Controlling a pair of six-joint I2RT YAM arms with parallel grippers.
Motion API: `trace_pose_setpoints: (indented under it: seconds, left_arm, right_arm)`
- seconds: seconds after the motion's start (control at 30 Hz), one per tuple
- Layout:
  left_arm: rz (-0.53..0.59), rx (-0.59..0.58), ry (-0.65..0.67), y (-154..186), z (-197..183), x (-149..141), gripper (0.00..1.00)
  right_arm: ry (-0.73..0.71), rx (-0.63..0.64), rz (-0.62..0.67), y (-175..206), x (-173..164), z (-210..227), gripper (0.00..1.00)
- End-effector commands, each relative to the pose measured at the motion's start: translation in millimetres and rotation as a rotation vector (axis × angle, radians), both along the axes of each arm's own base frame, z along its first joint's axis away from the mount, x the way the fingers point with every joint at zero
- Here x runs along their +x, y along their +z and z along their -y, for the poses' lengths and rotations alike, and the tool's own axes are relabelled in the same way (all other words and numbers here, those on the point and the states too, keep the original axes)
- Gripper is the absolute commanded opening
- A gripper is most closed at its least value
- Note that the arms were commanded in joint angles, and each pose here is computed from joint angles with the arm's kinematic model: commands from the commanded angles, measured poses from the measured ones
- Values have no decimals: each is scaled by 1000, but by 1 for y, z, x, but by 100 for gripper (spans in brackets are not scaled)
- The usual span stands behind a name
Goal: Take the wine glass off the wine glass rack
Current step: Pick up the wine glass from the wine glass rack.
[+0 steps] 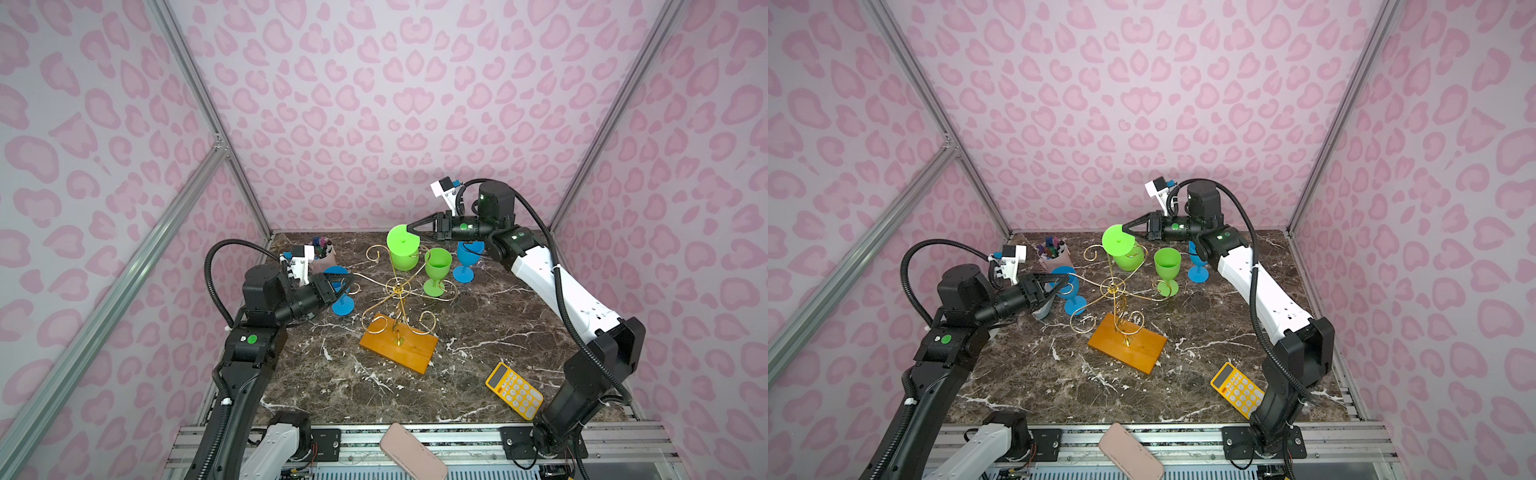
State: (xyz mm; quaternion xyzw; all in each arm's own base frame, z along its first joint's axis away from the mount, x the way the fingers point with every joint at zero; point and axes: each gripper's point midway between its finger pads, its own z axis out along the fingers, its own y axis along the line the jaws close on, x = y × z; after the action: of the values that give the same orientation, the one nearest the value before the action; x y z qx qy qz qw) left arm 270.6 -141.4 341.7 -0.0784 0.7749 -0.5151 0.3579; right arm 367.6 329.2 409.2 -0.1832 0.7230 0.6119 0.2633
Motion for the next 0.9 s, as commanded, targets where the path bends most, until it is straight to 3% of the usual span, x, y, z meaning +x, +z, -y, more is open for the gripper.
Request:
trace_pose_setpoints:
  seconds: [0.0,0.27,0.47,0.87]
  left_arm:
    - [33,30,35,4,-5,4,31]
    - [40,42,65,5,-10,5,61]
    - [67,58,100,15,-15,6,64]
    - [135,180,348,24,-57,-5,66]
  right_arm:
    - [-24,30,18,9,13,2,0]
    - [-80,55,24,16,35,21,0]
    - [-151,53,34,20,48,52,0]
    - [-238,25,84,32,40,99,0]
